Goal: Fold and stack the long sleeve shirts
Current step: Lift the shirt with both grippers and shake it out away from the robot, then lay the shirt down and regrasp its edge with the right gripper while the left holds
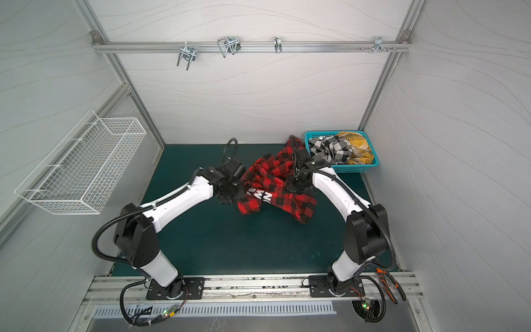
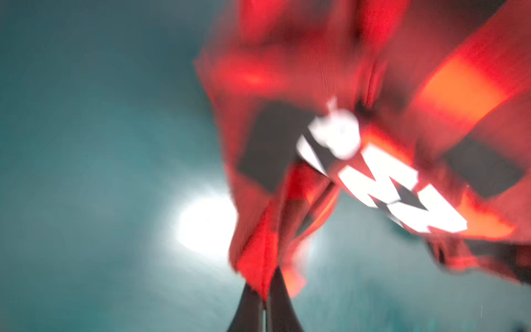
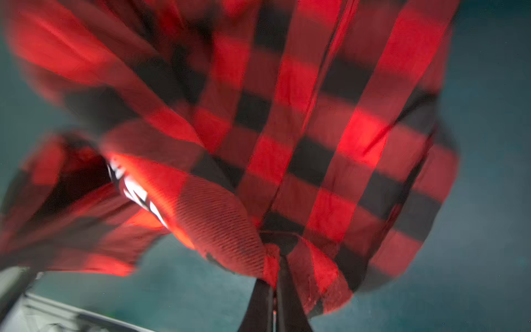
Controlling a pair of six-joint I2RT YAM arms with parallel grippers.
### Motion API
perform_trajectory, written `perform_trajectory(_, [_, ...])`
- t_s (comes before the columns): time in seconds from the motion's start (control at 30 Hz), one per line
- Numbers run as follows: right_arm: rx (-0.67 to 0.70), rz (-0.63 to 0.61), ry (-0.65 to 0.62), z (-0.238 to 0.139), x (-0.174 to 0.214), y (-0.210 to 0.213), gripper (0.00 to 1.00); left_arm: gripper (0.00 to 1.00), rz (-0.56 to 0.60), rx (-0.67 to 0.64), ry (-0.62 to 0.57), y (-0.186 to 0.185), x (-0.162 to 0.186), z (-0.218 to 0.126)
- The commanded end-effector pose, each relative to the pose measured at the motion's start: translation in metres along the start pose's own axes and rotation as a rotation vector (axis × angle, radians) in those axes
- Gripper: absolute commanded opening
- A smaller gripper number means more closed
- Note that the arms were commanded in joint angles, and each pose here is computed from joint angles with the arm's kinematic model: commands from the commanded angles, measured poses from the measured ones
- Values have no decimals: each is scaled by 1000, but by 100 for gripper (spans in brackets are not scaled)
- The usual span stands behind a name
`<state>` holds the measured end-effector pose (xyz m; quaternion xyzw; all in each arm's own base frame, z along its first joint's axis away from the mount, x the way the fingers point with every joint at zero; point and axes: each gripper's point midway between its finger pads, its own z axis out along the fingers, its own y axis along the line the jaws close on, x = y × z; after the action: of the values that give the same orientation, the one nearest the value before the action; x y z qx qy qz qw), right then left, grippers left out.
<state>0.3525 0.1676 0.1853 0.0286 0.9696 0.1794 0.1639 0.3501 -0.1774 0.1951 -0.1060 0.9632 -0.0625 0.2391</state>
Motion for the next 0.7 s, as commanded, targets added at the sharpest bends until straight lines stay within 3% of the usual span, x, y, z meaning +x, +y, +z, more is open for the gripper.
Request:
perform_trajectory(0.0, [-158, 37, -128, -67, -58, 6, 3, 0, 20, -187, -413, 76, -115, -139])
perform_trajectory(0.03, [-167, 72, -163, -82, -71, 0, 13, 0, 8, -168, -479, 78, -129, -167])
perform_trajectory(0.1, [-157, 131, -216, -108, -88, -18, 46, 0, 8, -110, -557, 73, -141, -212])
perform_trajectory(0.17, [-92, 151, -235, -120, -89, -36, 67, 0, 22, 59, -499, 50, -127, -221])
perform_trajectory(0.23, [-53, 118, -215, -118, -75, -41, 69, 0, 47, 224, -411, 25, -100, -207])
perform_trajectory(0.33, [-8, 58, -144, -91, -30, -42, 70, 0, 76, 331, -292, 12, -52, -167])
perform_trajectory(0.5, [-47, -149, -14, -32, 60, 5, 75, 0, 78, 235, -146, 44, 5, -118])
perform_trajectory(0.67, [-88, -256, 122, 30, 100, 60, 76, 0, -19, 83, -98, 97, 47, -89])
